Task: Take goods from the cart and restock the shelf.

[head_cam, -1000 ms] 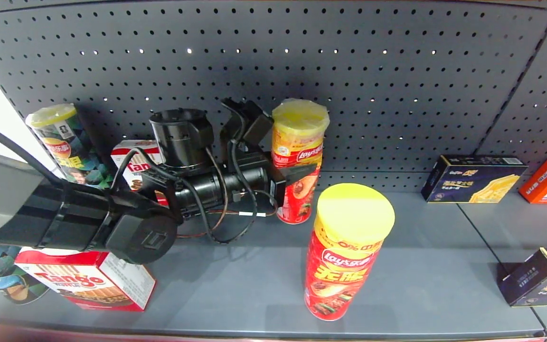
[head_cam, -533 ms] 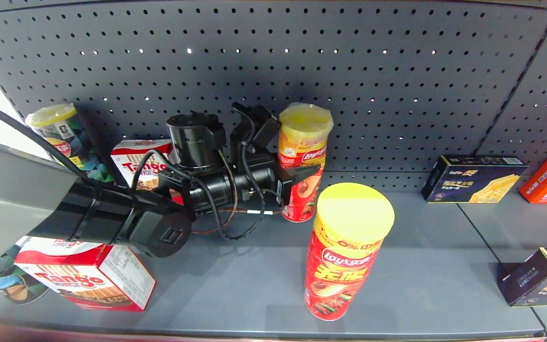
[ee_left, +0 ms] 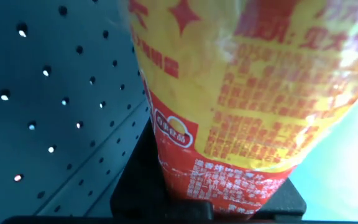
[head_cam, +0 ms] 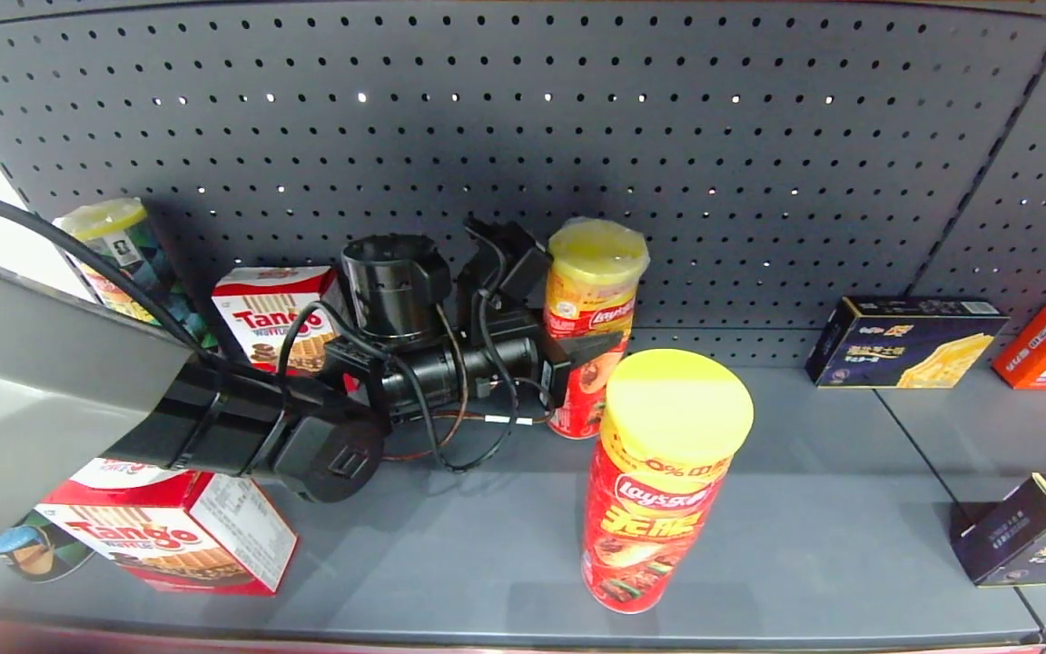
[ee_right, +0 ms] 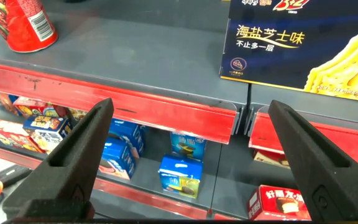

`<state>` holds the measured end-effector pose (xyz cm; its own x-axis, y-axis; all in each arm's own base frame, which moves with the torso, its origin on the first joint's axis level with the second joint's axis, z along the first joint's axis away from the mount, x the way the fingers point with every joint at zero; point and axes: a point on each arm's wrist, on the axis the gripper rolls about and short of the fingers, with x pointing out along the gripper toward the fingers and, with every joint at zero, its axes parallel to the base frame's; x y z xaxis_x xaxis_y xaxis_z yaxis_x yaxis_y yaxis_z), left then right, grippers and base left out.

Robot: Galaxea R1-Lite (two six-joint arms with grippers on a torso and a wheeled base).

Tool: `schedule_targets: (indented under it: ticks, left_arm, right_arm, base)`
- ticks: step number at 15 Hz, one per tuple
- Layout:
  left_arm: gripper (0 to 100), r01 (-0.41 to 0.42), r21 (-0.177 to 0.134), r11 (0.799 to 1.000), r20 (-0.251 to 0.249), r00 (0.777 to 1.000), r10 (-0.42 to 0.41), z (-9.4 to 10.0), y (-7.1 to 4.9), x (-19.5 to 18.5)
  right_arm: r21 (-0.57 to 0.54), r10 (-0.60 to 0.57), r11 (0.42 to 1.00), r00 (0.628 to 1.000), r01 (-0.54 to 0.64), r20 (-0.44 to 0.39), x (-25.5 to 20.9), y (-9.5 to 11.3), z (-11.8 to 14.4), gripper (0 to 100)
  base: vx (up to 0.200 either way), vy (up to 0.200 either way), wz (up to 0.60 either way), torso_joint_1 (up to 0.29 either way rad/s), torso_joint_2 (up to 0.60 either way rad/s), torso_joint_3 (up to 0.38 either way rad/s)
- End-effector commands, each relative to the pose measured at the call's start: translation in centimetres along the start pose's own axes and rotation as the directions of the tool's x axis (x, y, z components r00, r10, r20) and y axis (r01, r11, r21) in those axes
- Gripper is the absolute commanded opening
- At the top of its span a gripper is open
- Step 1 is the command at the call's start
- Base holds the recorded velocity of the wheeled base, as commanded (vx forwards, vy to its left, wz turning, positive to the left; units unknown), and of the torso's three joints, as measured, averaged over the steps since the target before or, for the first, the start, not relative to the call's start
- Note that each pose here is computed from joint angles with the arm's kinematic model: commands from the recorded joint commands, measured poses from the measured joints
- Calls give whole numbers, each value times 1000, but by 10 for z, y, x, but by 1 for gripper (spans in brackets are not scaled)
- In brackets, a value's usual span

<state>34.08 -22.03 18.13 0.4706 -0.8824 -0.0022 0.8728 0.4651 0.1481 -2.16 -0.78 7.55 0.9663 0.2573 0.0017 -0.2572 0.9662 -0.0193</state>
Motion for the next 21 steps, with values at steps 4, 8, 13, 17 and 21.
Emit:
schedule_targets:
  ticks: [4,8,13,17,21]
  left_arm:
    - [100,0,-10,1000,-15,1000,0,-6,-1,0]
    - [100,-5,-6,1000,-12,1000,5,-1,-3,-6]
    - [100,-71,-24,997,-57,996,69,19,-28,-43]
    - [100,-138,-42,990,-131,983,131,31,-42,-63]
    - [100,-219,-48,974,-253,946,201,28,-41,-63]
  right_arm:
    - [-1,1,1000,1000,-1,-2,0,0,0,100]
    - [-1,1,1000,1000,-1,-2,0,0,0,100]
    - [-1,1,1000,1000,-1,-2,0,0,0,100]
    - [-1,1,1000,1000,-1,0,0,0,0,100]
    - [-1,1,1000,1000,-1,-2,0,0,0,100]
  base:
    - [0,0,0,0,0,0]
    - [0,0,0,0,0,0]
    - [0,0,0,0,0,0]
    - [0,0,0,0,0,0]
    - [0,0,0,0,0,0]
